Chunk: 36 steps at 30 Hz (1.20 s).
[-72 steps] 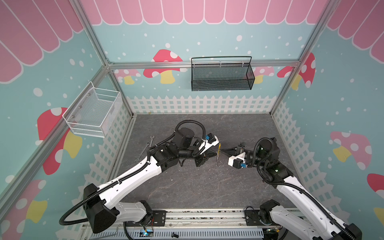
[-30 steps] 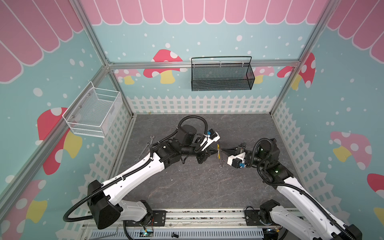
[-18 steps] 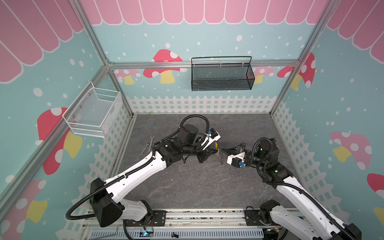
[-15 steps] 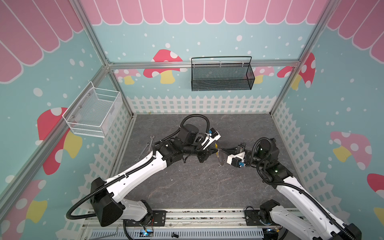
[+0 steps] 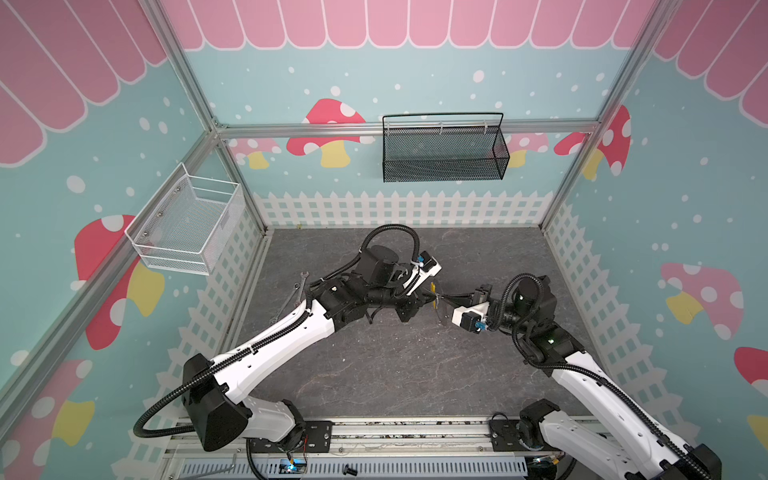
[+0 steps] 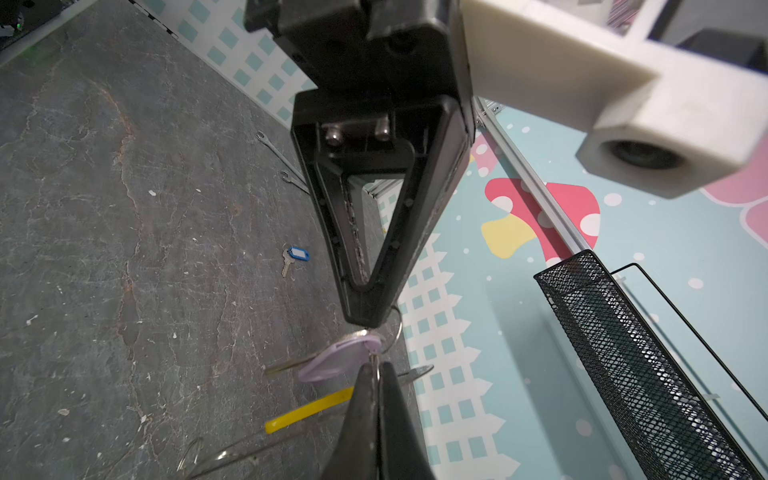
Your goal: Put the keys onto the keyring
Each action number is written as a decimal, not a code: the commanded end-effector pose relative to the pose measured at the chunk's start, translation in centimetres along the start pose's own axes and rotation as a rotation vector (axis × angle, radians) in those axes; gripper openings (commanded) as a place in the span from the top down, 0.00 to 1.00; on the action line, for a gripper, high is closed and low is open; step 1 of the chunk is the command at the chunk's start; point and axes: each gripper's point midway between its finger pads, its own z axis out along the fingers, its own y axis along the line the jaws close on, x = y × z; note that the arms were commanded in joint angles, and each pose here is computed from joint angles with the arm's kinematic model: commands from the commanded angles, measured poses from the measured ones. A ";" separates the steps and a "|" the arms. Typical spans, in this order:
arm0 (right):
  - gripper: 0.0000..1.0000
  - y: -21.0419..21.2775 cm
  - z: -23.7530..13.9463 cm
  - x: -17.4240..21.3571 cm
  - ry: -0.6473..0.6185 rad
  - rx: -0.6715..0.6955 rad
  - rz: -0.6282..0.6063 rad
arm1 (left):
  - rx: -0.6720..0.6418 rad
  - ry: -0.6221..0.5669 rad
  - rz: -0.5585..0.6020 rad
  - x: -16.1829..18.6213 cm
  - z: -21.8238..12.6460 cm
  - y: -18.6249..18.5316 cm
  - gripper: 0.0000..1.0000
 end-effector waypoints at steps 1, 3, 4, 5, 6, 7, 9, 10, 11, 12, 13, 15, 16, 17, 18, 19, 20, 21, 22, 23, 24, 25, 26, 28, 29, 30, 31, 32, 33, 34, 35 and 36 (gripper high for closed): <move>1.00 -0.4 -0.1 -0.4 -0.012 0.011 -0.007 | -0.017 0.016 -0.017 -0.1 0.0 0.5 1.00; 1.00 -0.5 -0.1 -0.5 -0.015 0.011 -0.005 | -0.015 0.018 -0.022 -0.2 0.0 0.5 1.00; 1.00 -0.4 -0.1 -0.5 -0.015 0.010 -0.001 | -0.011 0.016 -0.022 -0.2 0.0 0.4 1.00; 1.00 -0.4 0.0 -0.4 -0.015 0.008 0.001 | -0.009 0.016 -0.025 -0.3 0.1 0.4 1.00; 1.00 -0.4 0.0 -0.4 -0.016 0.007 0.004 | -0.007 0.013 -0.025 -0.4 0.0 0.4 1.00; 1.00 -0.4 0.0 -0.4 -0.016 0.007 0.008 | -0.007 0.013 -0.027 -0.5 0.0 0.4 1.00; 1.00 -0.4 0.0 -0.4 -0.018 0.004 0.014 | -0.010 0.009 -0.030 -0.6 0.0 0.4 1.00; 1.00 -0.3 0.0 -0.4 -0.019 0.003 0.016 | -0.017 0.008 -0.033 -0.7 0.0 0.5 1.00; 1.00 -0.3 0.0 -0.4 -0.018 0.003 0.017 | -0.021 0.009 -0.037 -0.7 0.0 0.5 1.00; 1.00 -0.3 0.0 -0.4 -0.016 0.004 0.017 | -0.025 0.010 -0.041 -0.6 0.0 0.6 1.00; 1.00 -0.3 0.0 -0.3 -0.014 0.005 0.018 | -0.032 0.009 -0.043 -0.7 -0.1 0.7 1.00; 1.00 -0.3 0.0 -0.2 -0.009 0.006 0.019 | -0.038 0.010 -0.050 -0.6 -0.1 0.8 1.00; 1.00 -0.3 0.0 -0.2 -0.007 0.007 0.020 | -0.039 0.010 -0.053 -0.6 0.0 0.9 1.00; 1.00 -0.4 0.0 -0.2 -0.008 0.010 0.017 | -0.039 0.014 -0.055 -0.5 0.0 0.9 1.00; 1.00 -0.5 0.0 -0.2 -0.005 0.013 0.016 | -0.038 0.020 -0.057 -0.3 0.1 0.9 1.00; 1.00 -0.5 0.0 -0.2 -0.005 0.013 0.016 | -0.040 0.026 -0.060 -0.1 0.2 0.9 1.00; 1.00 -0.5 0.0 -0.2 -0.005 0.013 0.016 | -0.040 0.032 -0.063 0.0 0.3 1.0 1.00; 1.00 -0.5 0.0 -0.2 -0.005 0.013 0.016 | -0.040 0.037 -0.067 0.1 0.4 1.0 1.00; 1.00 -0.5 0.0 -0.3 -0.007 0.013 0.016 | -0.039 0.041 -0.070 0.1 0.5 1.0 1.00; 1.00 -0.5 0.0 -0.2 -0.006 0.014 0.015 | -0.039 0.042 -0.071 0.1 0.5 1.1 1.00; 1.00 -0.5 0.0 -0.3 -0.007 0.014 0.014 | -0.039 0.045 -0.073 0.1 0.6 1.1 1.00; 1.00 -0.4 0.0 -0.3 -0.009 0.012 0.014 | -0.040 0.047 -0.074 0.1 0.7 1.1 1.00; 1.00 -0.4 0.0 -0.3 -0.010 0.012 0.014 | -0.041 0.050 -0.074 0.2 0.7 1.2 1.00; 1.00 -0.4 -0.1 -0.4 -0.011 0.012 0.012 | -0.046 0.060 -0.077 0.4 0.8 1.3 1.00; 1.00 -0.4 -0.1 -0.4 -0.011 0.014 0.011 | -0.047 0.060 -0.078 0.4 0.7 1.3 1.00; 1.00 -0.3 -0.1 -0.3 -0.009 0.011 0.013 | -0.046 0.059 -0.079 0.3 0.7 1.3 1.00; 1.00 -0.3 -0.1 -0.2 -0.006 0.012 0.015 | -0.044 0.056 -0.078 0.2 0.7 1.3 1.00; 1.00 -0.3 -0.1 -0.2 -0.004 0.014 0.014 | -0.044 0.054 -0.079 0.2 0.6 1.2 1.00; 1.00 -0.3 -0.1 -0.1 -0.001 0.013 0.017 | -0.049 0.052 -0.080 0.1 0.5 1.3 1.00; 1.00 -0.3 -0.1 0.0 0.006 0.016 0.024 | -0.052 0.048 -0.082 -0.1 0.4 1.3 1.00; 1.00 -0.4 0.0 0.2 0.013 0.019 0.032 | -0.054 0.045 -0.082 -0.2 0.3 1.3 1.00; 1.00 -0.4 0.0 0.3 0.017 0.021 0.039 | -0.058 0.043 -0.083 -0.2 0.3 1.3 1.00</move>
